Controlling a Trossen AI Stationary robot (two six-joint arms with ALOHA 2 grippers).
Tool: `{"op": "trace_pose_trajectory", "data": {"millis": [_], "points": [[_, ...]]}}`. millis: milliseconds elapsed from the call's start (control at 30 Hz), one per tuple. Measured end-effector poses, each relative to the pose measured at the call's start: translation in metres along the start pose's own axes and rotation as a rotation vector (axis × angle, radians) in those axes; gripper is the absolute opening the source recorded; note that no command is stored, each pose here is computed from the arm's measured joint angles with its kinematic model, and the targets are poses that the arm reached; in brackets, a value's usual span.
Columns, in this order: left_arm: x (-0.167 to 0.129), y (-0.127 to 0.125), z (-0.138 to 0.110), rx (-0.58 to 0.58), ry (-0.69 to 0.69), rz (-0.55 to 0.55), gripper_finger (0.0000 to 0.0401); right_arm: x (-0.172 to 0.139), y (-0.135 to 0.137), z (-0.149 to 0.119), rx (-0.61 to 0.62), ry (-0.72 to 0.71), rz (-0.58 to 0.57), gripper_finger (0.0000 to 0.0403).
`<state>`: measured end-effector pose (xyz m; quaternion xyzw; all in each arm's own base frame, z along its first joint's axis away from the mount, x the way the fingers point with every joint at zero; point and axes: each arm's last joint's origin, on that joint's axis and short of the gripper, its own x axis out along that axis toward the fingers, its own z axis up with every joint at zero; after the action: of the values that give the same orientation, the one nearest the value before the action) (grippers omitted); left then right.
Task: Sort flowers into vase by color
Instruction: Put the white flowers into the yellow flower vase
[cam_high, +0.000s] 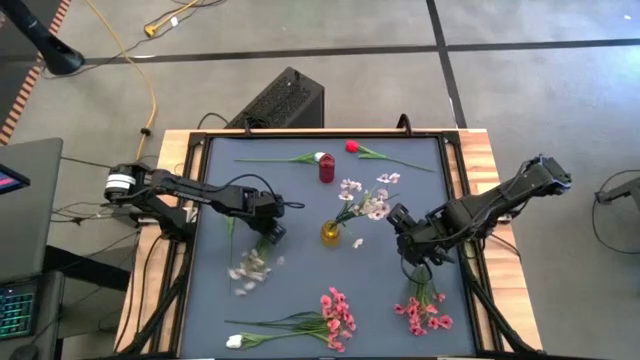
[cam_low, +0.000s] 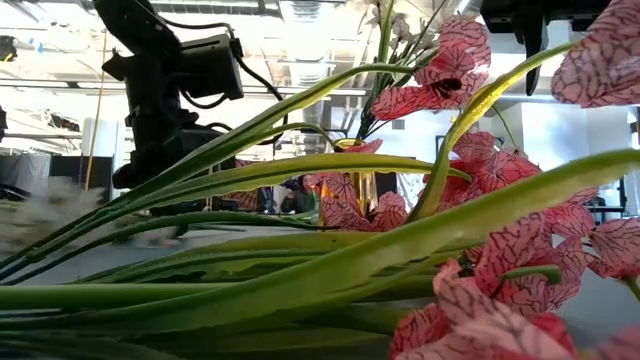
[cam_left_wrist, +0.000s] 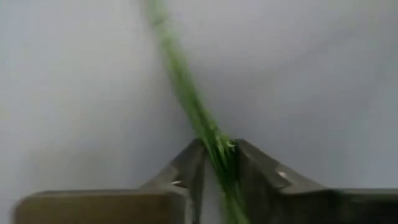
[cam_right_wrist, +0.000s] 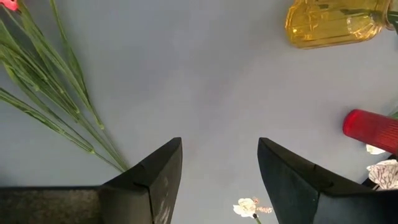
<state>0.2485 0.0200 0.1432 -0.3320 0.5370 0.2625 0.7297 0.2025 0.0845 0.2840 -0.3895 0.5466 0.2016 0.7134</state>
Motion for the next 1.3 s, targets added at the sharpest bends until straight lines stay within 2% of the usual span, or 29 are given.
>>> {"op": "trace_pose_trajectory", "data": {"millis": [67, 133, 300, 433, 600, 767, 1000, 1133, 1300], "points": [[0.000, 0.000, 0.000, 0.008, -0.006, -0.001, 0.0024, 0.000, 0.000, 0.000, 0.000, 0.000, 0.000, 0.0234], [0.000, -0.001, 0.001, 0.020, -0.016, -0.005, 0.0008, 0.000, 0.000, 0.000, 0.001, 0.000, 0.000, 0.0234], [-0.002, -0.007, 0.007, 0.062, -0.054, -0.067, 0.0011, 0.000, 0.000, 0.000, 0.001, 0.000, 0.000, 0.0234], [-0.014, -0.017, 0.023, 0.118, -0.097, -0.120, 0.0008, 0.000, 0.000, 0.000, -0.001, -0.001, 0.000, 0.0234], [-0.041, -0.019, 0.050, 0.196, -0.130, -0.061, 0.0007, -0.001, 0.004, 0.003, -0.009, -0.006, -0.004, 0.0234], [-0.080, -0.023, 0.082, 0.286, -0.200, -0.034, 0.0007, -0.003, 0.009, 0.005, 0.054, -0.004, -0.024, 0.0234], [-0.149, -0.029, 0.119, 0.405, -0.318, -0.097, 0.0007, -0.005, 0.013, 0.007, 0.106, 0.000, -0.063, 0.0233], [-0.202, -0.031, 0.138, 0.442, -0.469, -0.116, 0.0007, -0.006, 0.014, 0.008, 0.039, 0.021, -0.127, 0.0224], [-0.263, -0.035, 0.147, 0.490, -0.675, -0.154, 0.0007, -0.011, 0.016, 0.008, -0.111, 0.115, -0.333, 0.0210]]}}
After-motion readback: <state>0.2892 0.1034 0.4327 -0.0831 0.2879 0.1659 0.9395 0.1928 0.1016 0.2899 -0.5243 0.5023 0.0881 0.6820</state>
